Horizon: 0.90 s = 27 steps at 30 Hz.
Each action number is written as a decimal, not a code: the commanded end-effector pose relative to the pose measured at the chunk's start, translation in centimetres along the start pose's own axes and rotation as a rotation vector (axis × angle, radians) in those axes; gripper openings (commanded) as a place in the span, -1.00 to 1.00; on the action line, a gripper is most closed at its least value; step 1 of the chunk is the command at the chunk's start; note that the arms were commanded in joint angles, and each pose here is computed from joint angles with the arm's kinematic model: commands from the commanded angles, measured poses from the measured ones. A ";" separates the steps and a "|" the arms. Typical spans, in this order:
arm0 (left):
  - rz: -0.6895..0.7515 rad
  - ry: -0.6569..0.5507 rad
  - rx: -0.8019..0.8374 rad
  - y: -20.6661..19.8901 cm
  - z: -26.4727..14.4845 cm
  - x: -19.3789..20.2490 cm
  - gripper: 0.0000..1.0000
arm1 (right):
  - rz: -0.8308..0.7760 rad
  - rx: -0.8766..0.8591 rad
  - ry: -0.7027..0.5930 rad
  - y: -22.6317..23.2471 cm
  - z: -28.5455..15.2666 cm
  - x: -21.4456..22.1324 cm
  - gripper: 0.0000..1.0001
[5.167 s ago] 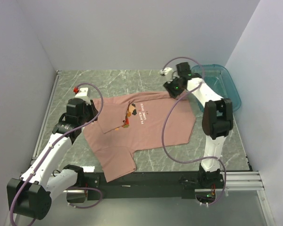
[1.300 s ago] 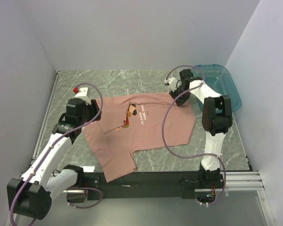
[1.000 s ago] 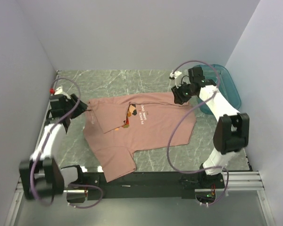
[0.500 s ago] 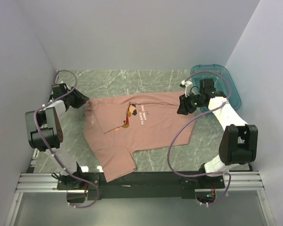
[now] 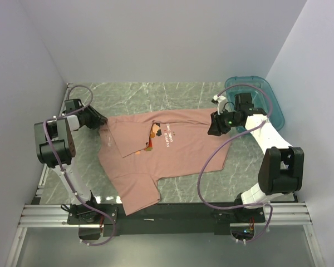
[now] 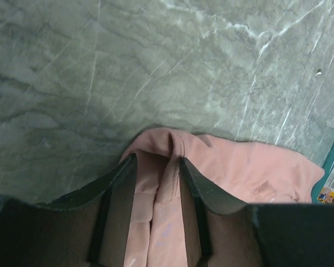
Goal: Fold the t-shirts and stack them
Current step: Fold the tshirt
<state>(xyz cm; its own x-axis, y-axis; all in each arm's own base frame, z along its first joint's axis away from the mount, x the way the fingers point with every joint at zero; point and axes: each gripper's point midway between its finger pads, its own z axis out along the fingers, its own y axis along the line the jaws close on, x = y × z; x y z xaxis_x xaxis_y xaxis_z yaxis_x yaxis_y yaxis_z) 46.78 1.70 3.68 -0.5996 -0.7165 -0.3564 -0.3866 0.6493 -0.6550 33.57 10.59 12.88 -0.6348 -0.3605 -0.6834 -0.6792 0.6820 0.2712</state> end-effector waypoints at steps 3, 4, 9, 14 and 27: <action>0.014 -0.016 0.059 -1.9 0.6 -1.7 -0.16 | -0.009 0.000 -0.021 -0.1 0.1 -0.6 -0.20; 0.014 -0.014 0.063 -2.1 0.7 -1.8 -0.15 | -0.006 -0.002 -0.018 -0.1 0.1 -0.4 -0.20; 0.006 -0.002 0.071 -2.2 1.5 -1.8 -0.16 | -0.004 -0.005 -0.009 -0.2 0.4 -0.2 -0.20; 0.014 0.002 0.080 -2.8 2.2 -2.0 -0.21 | 0.001 0.000 -0.001 -0.4 0.5 0.0 -0.20; 0.021 -0.039 0.032 -3.0 3.8 -5.2 -0.99 | 0.032 0.136 0.055 -3.5 0.1 1.6 -0.20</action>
<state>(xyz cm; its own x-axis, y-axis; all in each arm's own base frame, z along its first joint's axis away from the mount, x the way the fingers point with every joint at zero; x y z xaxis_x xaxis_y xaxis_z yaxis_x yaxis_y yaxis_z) 51.94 1.32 3.96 -0.6077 -0.7190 -0.3371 -0.3606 0.6281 -0.6895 34.16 9.21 11.78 -0.6574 -0.3741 -0.6541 -0.6457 0.7272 0.2329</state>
